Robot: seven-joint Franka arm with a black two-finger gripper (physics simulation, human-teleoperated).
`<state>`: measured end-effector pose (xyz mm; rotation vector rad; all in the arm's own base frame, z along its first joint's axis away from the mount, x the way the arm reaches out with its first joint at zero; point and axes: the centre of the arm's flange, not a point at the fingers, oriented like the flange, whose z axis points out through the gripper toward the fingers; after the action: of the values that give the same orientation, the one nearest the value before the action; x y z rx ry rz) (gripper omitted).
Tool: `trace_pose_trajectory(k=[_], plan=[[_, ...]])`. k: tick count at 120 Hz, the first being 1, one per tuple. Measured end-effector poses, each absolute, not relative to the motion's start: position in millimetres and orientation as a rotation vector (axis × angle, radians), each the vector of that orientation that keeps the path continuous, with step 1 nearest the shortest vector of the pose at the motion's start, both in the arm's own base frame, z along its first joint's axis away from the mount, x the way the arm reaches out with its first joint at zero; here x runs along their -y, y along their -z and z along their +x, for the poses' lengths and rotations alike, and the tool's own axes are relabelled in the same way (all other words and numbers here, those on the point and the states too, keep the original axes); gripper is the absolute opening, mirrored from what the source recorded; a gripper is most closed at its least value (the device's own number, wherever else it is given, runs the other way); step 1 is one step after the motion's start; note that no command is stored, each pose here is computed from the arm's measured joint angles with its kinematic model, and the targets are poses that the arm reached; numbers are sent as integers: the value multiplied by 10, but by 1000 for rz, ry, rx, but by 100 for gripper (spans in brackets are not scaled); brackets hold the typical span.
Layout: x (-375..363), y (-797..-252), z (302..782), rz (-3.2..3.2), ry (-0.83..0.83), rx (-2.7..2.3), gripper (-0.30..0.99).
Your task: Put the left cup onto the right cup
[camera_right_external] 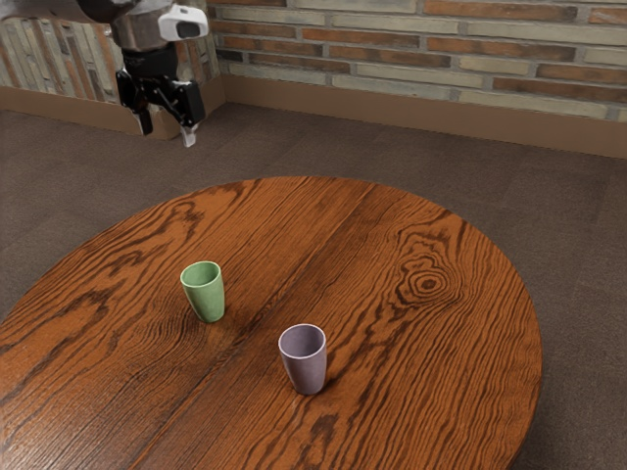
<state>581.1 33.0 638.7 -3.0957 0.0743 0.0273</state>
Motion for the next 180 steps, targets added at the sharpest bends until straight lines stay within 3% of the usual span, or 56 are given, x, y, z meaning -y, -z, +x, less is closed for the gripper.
trace_pose_trajectory(k=[41,123,180], plan=[[-289,-6035,5686,-3096,-71,-156,68],[-999,-4214,5860,-3106,-195,17,68],[-1052,-3728,5995,-3127,-61,67,68]])
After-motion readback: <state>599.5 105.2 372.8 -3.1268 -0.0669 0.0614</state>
